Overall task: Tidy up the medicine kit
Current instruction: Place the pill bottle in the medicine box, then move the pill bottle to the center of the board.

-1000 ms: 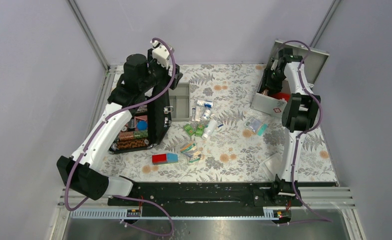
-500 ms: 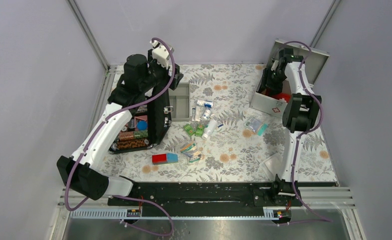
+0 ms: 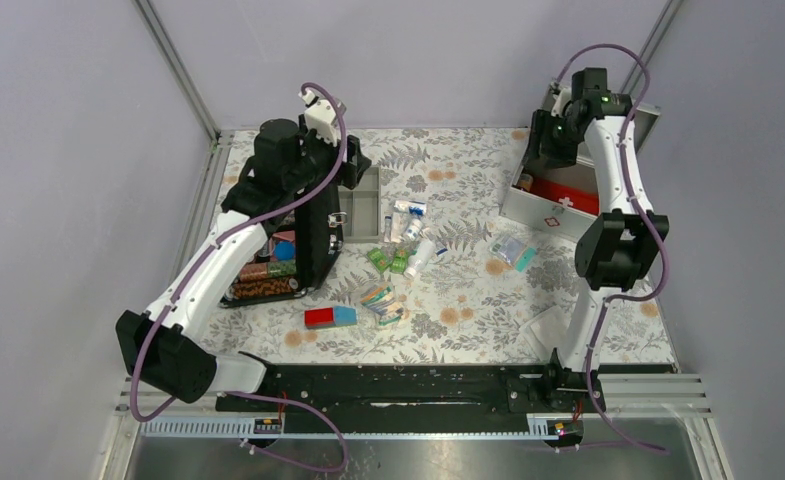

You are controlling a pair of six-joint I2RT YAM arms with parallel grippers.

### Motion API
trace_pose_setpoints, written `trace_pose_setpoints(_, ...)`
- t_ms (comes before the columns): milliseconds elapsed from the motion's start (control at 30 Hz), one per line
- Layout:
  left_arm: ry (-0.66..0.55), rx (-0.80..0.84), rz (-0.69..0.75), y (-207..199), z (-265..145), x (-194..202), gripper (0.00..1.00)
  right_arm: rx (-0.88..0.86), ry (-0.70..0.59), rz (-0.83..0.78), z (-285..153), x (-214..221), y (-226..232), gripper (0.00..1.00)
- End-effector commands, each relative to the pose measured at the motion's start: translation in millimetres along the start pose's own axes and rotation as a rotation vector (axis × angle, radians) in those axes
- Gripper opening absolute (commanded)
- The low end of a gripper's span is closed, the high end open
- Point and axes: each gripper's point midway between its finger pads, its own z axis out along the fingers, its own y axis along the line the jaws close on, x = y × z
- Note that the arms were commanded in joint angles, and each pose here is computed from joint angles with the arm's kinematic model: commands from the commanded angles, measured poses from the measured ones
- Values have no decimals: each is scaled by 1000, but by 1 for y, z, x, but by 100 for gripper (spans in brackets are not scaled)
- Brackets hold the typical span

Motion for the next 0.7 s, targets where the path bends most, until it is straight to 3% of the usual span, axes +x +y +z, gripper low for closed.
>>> trace_pose_setpoints(0,-72,13,-76,-7,-8,-24,75,-87,-2,-98,-20,16,61,63)
trace_pose_setpoints(100,-33,31,-86,-11,-8,-20,74,-179,83,-76,-15,48,103,65)
trace_pose_setpoints(300,-3,18,-44,-8,-14,-21,73,-403,346,-20,9,125,169,78)
trace_pose_setpoints(500,-16,-28,20,1,-21,-26,73,-367,431,-48,33,142,177,82)
trace_pose_setpoints(667,-5,-42,39,2,-28,-31,73,-284,498,-64,60,163,172,80)
